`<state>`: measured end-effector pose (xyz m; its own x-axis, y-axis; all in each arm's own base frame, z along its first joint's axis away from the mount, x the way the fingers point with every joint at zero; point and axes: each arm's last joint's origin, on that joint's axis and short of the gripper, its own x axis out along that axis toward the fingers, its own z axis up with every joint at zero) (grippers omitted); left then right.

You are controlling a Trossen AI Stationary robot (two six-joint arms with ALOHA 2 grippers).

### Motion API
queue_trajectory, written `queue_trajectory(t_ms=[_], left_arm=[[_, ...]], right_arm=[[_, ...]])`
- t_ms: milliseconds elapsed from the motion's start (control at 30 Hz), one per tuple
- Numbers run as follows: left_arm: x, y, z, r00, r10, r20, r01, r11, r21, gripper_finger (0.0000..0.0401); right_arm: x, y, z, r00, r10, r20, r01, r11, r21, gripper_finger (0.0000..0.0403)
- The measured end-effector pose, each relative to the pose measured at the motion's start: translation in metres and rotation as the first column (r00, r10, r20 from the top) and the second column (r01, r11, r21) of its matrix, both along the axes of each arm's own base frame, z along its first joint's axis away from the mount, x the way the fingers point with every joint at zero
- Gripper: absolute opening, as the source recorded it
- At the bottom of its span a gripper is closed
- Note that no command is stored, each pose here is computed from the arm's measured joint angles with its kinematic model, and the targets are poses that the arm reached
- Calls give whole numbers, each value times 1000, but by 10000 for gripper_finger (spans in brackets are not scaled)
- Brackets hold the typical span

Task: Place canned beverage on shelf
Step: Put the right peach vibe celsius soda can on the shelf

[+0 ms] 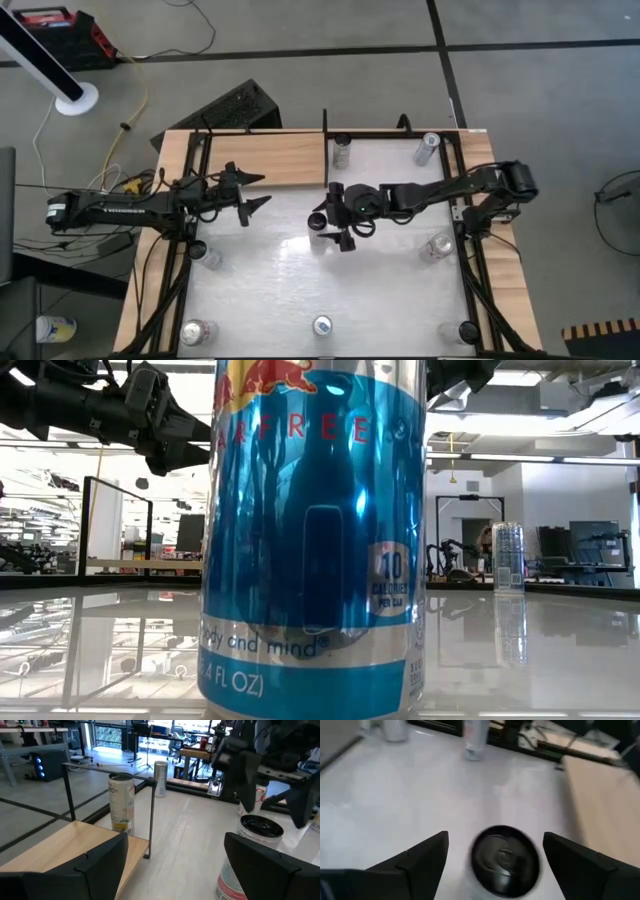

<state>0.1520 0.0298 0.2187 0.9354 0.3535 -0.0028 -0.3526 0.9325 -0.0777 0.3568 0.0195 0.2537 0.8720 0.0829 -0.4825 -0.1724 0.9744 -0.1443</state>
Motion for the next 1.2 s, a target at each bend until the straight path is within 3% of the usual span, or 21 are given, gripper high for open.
queue_trajectory(t_ms=[300,1200], left_arm=[[0,0,0,1000,-7,-4,7,1000,-2,318],[0,0,-1,1000,-10,-8,10,1000,-9,318]], right_arm=[[1,-9,-1,999,-40,-6,40,998,57,370],[-2,-12,-19,994,-70,-82,76,994,79,370]])
